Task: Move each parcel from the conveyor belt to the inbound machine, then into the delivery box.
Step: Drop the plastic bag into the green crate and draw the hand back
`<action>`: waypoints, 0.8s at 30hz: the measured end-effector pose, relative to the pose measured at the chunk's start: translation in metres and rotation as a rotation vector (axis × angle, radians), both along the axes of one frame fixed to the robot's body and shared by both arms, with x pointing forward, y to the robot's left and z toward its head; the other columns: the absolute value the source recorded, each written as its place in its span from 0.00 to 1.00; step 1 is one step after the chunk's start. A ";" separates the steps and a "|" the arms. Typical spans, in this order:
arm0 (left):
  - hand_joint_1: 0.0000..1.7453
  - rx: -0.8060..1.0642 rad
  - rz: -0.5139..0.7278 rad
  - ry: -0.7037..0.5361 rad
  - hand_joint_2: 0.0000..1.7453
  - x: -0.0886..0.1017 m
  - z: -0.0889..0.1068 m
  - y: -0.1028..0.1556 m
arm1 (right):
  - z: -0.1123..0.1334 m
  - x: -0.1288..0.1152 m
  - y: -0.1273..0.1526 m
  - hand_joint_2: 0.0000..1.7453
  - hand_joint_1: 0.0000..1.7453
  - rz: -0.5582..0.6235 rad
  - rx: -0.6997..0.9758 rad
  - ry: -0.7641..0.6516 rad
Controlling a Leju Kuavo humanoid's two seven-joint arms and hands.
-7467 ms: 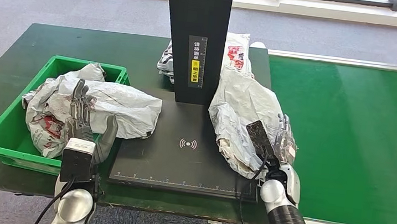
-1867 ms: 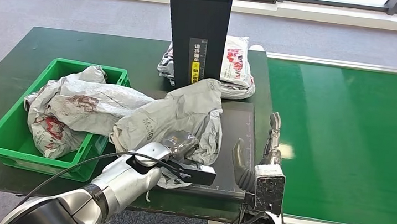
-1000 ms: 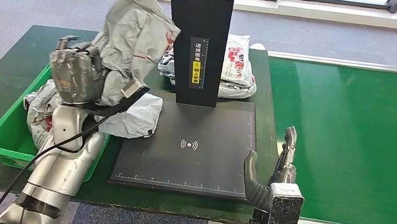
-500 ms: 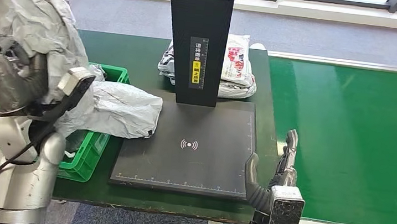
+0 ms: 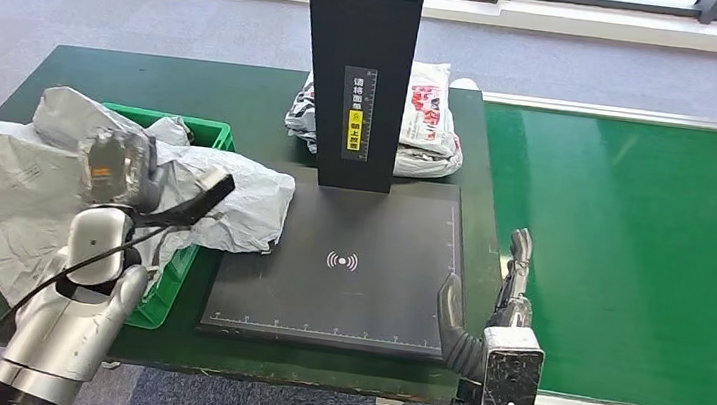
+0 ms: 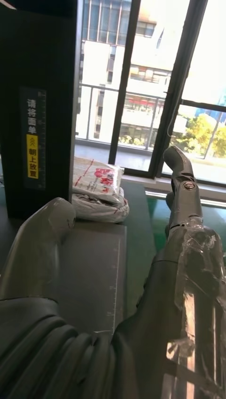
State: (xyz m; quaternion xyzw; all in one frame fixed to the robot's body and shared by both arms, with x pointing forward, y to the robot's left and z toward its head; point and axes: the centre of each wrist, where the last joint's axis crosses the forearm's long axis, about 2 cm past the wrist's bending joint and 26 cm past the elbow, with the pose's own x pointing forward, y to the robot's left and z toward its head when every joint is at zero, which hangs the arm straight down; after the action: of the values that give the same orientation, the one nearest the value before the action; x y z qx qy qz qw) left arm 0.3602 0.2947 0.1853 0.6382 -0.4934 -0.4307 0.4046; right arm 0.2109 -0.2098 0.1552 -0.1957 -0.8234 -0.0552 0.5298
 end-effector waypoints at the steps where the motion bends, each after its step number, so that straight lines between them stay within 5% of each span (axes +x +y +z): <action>1: 1.00 0.018 -0.020 0.045 1.00 0.003 -0.006 -0.003 | 0.000 0.000 -0.001 1.00 0.00 -0.002 0.000 0.001; 3: 1.00 0.048 -0.044 0.133 1.00 0.008 -0.018 -0.007 | 0.000 0.000 -0.002 1.00 0.00 -0.004 -0.001 0.000; 4: 0.77 0.058 -0.051 0.172 1.00 0.010 -0.024 -0.008 | 0.001 0.000 -0.003 1.00 0.00 -0.005 -0.001 -0.001; 7: 0.02 0.078 -0.065 0.269 0.25 0.019 -0.038 -0.011 | 0.002 0.001 -0.004 1.00 0.00 -0.006 0.000 -0.002; 8: 0.00 0.083 -0.068 0.294 0.00 0.022 -0.042 -0.010 | 0.002 0.001 -0.004 1.00 0.00 -0.005 0.001 -0.002; 18: 0.00 0.082 -0.052 0.385 0.00 0.039 -0.058 0.002 | 0.003 0.001 -0.003 1.00 0.00 0.005 -0.003 0.005; 24: 0.00 0.040 0.085 0.283 0.00 0.041 -0.055 0.006 | 0.004 -0.003 -0.004 1.00 0.00 0.000 -0.004 0.015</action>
State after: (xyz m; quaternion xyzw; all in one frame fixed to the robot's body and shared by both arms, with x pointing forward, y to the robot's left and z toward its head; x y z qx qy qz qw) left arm 0.4015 0.3007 0.1301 0.5995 -0.3953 -0.5086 0.4751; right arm 0.2082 -0.2137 0.1589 -0.1972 -0.8195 -0.0523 0.5355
